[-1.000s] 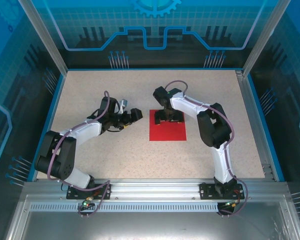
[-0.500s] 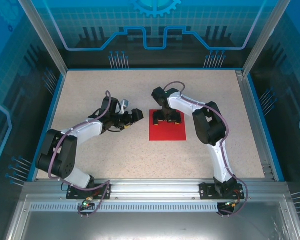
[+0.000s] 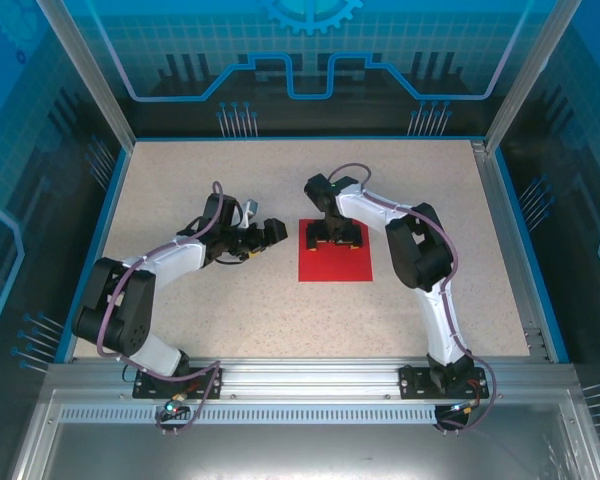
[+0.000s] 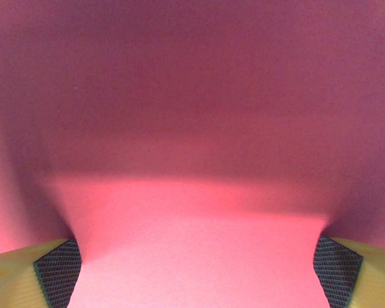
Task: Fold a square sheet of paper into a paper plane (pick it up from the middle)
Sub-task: Fold the square sheet of paper in half at the center of the table.
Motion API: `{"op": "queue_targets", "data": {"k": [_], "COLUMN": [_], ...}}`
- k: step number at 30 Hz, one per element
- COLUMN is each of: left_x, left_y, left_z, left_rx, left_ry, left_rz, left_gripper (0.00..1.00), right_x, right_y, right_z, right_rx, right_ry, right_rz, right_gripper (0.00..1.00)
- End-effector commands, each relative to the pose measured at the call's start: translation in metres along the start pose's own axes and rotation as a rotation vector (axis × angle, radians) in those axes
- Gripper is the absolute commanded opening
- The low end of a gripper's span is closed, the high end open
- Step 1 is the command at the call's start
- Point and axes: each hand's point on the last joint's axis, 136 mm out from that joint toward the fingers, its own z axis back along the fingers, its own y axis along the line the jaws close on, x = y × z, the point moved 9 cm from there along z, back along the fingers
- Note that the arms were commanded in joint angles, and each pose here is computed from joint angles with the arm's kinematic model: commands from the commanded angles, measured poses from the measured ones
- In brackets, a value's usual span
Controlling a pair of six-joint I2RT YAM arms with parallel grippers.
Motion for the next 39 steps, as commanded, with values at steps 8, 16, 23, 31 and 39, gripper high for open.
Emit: {"op": "queue_targets", "data": {"k": [8, 16, 23, 31, 39], "left_x": [0.001, 0.001, 0.002, 0.002, 0.005], "left_y": [-0.005, -0.005, -0.007, -0.007, -0.003], "left_z": [0.0, 0.0, 0.001, 0.003, 0.013], "left_rx": [-0.005, -0.004, -0.006, 0.007, 0.089], "left_ry": [0.012, 0.015, 0.009, 0.0, -0.075], "left_rz": [-0.02, -0.022, -0.029, -0.028, 0.012], "left_gripper": [0.99, 0.99, 0.99, 0.99, 0.99], "right_x": [-0.013, -0.01, -0.005, -0.002, -0.013], "right_y": [-0.009, -0.006, -0.001, -0.002, 0.005], "right_z": [-0.035, -0.029, -0.012, 0.015, 0.06], "right_rx": [-0.051, -0.03, 0.013, 0.053, 0.32], "right_ry": [0.094, 0.081, 0.028, -0.047, -0.142], "right_rz": [-0.009, 0.001, 0.013, 0.024, 0.035], "right_gripper": [0.92, 0.91, 0.73, 0.44, 0.32]}}
